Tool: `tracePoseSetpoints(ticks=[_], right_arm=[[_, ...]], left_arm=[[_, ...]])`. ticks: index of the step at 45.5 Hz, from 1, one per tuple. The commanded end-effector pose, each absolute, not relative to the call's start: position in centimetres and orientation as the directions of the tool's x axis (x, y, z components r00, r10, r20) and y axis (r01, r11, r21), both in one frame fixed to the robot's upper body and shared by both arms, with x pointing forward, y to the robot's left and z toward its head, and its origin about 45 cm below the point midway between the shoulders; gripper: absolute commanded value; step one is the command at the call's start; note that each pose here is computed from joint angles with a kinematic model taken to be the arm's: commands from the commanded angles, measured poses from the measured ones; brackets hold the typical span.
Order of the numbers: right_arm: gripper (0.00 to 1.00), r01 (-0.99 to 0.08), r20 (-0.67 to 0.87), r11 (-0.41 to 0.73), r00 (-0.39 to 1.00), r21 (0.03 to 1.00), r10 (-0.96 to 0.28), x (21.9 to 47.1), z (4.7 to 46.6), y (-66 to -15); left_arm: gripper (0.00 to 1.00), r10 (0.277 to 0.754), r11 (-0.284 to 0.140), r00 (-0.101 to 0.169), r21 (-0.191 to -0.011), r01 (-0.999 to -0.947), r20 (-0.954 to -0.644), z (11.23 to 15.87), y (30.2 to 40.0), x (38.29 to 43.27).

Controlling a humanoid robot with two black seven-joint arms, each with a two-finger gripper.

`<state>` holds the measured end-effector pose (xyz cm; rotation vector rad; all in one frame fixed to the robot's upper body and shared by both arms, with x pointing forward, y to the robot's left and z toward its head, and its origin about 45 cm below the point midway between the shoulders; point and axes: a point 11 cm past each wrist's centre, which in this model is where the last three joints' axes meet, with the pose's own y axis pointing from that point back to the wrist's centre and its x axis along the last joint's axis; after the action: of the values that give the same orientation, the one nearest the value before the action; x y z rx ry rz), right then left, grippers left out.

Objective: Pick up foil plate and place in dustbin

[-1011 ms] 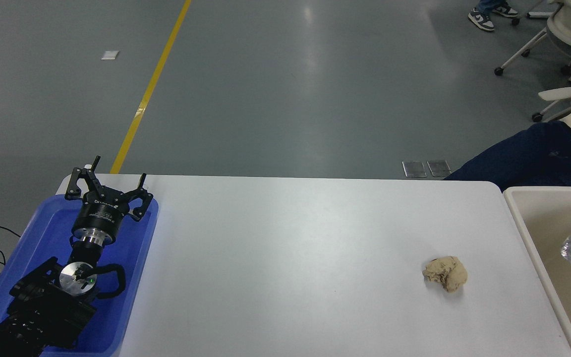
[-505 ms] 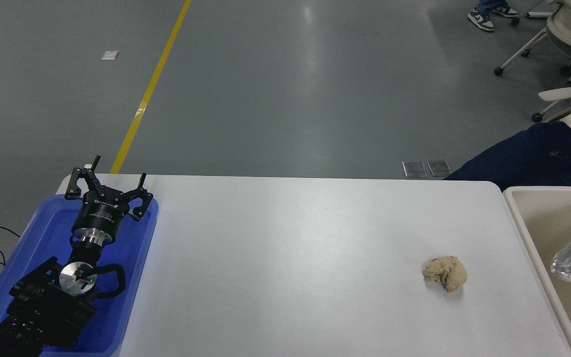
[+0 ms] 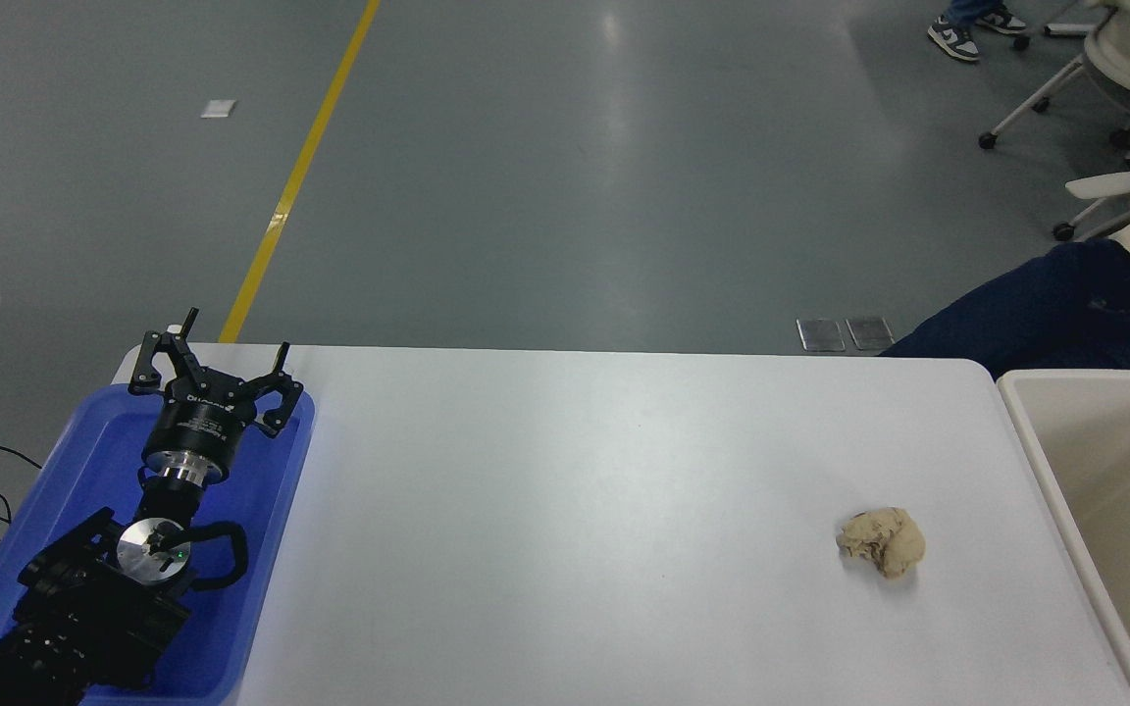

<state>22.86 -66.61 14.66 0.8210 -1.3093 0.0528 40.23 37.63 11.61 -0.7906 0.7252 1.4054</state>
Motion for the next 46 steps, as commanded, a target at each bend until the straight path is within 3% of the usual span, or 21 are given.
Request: tracePoseSetpoints(ticks=[1,25,34,46], right_arm=[[1.00,-0.451,0.765,0.618,0.413,0.643,-0.495,21.7,15.3,-63.8],[1.00,-0.351,0.507,0.380,0.714,0.856,-0.482,23.7,16.7,-55.2],[1.00,-0.161,0.278,0.303,0.873,0.939,-0.400,26.1,19.1,-52.1],[1.00,0.096,-0.035,0.196,0.955,0.976,-0.295,29.5,23.8,-45.7]], left_arm=[[1.00,0.560,0.005,0.043,-0.048,-0.9988,-0.828,11.59,37.60,40.23],[1.00,0.559,0.008,0.044,-0.048,-0.9988,-0.828,11.61,37.55,40.26],[1.00,0.559,0.008,0.044,-0.048,-0.9988,-0.828,11.61,37.55,40.26],[1.00,0.561,0.005,0.043,-0.048,-0.9988,-0.827,11.62,37.68,40.23]])
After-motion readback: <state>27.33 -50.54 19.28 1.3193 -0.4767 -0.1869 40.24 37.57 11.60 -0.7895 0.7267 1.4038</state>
